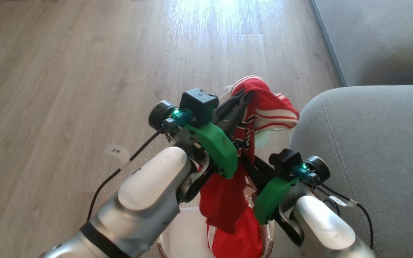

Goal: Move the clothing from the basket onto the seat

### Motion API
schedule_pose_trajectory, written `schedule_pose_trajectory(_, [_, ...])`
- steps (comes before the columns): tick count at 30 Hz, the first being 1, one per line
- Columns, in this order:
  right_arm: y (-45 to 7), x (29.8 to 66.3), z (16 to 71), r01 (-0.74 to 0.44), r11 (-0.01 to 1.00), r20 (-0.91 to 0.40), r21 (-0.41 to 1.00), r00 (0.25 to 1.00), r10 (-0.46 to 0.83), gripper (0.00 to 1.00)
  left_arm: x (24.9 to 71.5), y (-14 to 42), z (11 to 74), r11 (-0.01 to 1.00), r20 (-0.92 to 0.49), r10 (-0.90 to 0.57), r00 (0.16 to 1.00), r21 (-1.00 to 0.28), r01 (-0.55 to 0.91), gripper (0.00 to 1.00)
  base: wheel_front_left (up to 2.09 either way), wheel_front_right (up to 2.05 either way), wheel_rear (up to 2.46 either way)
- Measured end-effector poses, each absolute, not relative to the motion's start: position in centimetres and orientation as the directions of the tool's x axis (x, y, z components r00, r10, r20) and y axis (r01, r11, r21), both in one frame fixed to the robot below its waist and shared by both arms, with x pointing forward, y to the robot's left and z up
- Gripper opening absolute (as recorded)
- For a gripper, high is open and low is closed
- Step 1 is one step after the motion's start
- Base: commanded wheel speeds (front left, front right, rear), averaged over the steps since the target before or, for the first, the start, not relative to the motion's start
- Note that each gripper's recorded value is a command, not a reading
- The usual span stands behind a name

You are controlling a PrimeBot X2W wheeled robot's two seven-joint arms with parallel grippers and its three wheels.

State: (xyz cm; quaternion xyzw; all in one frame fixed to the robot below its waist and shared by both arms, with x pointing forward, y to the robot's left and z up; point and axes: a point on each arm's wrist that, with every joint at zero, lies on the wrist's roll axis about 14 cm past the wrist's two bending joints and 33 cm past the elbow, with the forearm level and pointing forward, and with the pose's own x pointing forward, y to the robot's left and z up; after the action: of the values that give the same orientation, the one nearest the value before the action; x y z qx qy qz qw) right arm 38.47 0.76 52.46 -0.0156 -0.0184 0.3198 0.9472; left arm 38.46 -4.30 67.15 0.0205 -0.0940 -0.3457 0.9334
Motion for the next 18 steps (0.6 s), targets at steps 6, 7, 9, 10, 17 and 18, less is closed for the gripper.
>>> schedule_pose_trajectory(6, [-0.6, 39.1, 52.9, -0.567, 0.823, 0.043, -0.027, 0.822, 0.568, 0.0, 39.8, -3.1, 65.6, 0.793, 0.125, -0.609, 0.783, 0.085, 0.603, 0.0, 0.0, 0.0, 0.0])
schedule_pose_trajectory(7, [-0.9, 39.3, 53.1, -0.558, 0.829, 0.049, -0.028, 0.828, 0.559, 0.0, 40.1, -2.9, 65.2, 0.797, 0.113, -0.603, 0.789, 0.085, 0.597, 0.0, 0.0, 0.0, 0.0])
schedule_pose_trajectory(9, [-1.7, 39.6, 53.4, -0.537, 0.843, 0.061, -0.028, 0.841, 0.538, 0.0, 40.5, -2.6, 65.0, 0.808, 0.124, -0.588, 0.799, 0.074, 0.584, 0.37, 0.0, 0.0, 0.0])
schedule_pose_trajectory(10, [-2.2, 39.8, 53.5, -0.526, 0.85, 0.065, -0.03, 0.848, 0.527, 0.0, 40.7, -2.5, 64.9, 0.812, 0.13, -0.584, 0.802, 0.06, 0.581, 0.54, 0.0, 0.0, 0.0])
schedule_pose_trajectory(17, [-6.2, 40.9, 54.5, -0.416, 0.909, 0.099, -0.039, 0.903, 0.418, 0.0, 41.2, -2.9, 62.1, 0.81, 0.101, -0.584, 0.805, 0.019, 0.585, 1.0, 0.0, 0.0, 0.0])
schedule_pose_trajectory(18, [-6.9, 41.1, 54.7, -0.397, 0.917, 0.106, -0.042, 0.911, 0.399, 0.0, 41.2, -3.1, 61.6, 0.809, 0.093, -0.586, 0.805, 0.017, 0.587, 1.0, 0.0, 0.0, 0.0])
